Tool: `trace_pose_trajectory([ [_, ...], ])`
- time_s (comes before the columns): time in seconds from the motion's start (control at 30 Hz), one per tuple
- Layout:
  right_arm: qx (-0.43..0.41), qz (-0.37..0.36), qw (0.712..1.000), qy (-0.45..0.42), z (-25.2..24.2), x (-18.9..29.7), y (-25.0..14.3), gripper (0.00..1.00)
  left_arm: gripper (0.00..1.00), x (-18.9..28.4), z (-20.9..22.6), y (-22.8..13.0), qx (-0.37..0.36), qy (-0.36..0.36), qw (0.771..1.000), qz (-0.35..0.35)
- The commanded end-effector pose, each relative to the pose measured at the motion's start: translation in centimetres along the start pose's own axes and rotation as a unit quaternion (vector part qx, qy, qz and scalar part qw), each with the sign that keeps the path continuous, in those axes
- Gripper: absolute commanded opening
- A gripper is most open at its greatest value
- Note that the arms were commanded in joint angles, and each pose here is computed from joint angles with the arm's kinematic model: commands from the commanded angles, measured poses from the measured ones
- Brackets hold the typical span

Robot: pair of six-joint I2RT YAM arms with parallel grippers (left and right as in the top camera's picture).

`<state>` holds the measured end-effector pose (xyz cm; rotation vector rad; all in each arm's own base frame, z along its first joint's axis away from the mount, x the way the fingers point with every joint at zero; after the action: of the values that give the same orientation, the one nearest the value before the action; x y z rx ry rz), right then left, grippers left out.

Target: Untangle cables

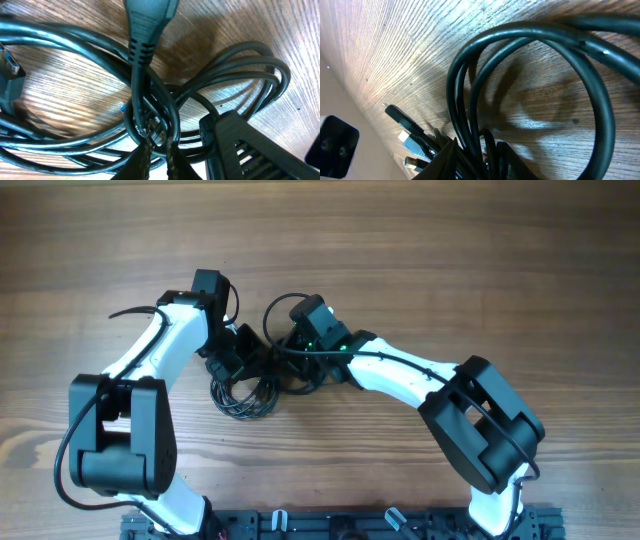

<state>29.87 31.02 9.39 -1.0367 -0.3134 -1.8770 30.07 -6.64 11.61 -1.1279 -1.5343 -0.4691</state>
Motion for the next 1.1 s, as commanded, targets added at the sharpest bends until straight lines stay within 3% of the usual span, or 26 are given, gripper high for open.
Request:
trace_pose_trajectory([
  [0.0, 0.008, 0.016, 1.000, -0.017, -1.1, -0.5, -0.4, 0.27, 0.15, -0.3, 0.2, 0.1, 0.004, 0.003, 1.000, 0.001],
  [0.13, -0.011, 0.018, 0.999, -0.026, -1.9, -0.7, -0.5, 0.23, 0.15, -0.4, 0.0, 0.3, 0.000, -0.003, 1.000, -0.007],
  [0.33, -0.015, 0.024, 1.000, -0.013, -1.9, -0.8, -0.6, 0.04, 0.10, -0.4, 0.1, 0.4, 0.000, 0.004, 1.000, -0.014],
  [0.47, 0.001, 0.028, 1.000, -0.008, -1.8, -0.8, -0.6, 0.04, 0.09, -0.4, 0.2, 0.5, -0.003, 0.010, 1.000, -0.018],
  [0.5, 0.005, 0.027, 1.000, -0.008, -1.8, -0.8, -0.6, 0.04, 0.04, -0.3, 0.2, 0.5, -0.004, 0.010, 1.000, -0.017],
  [0.77, 0.009, 0.026, 1.000, -0.003, -1.7, -0.7, -0.2, 0.04, 0.04, 2.6, -0.5, 0.1, -0.031, -0.006, 0.999, -0.037],
  [1.07, 0.017, 0.047, 0.999, 0.020, -1.0, -0.7, -0.5, 0.04, 0.18, 3.8, -0.1, -0.6, -0.032, 0.009, 0.998, -0.055],
])
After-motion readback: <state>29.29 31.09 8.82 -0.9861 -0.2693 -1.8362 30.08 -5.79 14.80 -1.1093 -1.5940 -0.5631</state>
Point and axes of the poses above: each gripper's point midway between its finger pads, its own x axis back along the fingers, its own z axis along the line the jaws close on, y = z × x, the point moved 9 cm from there along x, back along the fingers, and after that the axes turned 6 degrees about -x, right-handed, at the moved point
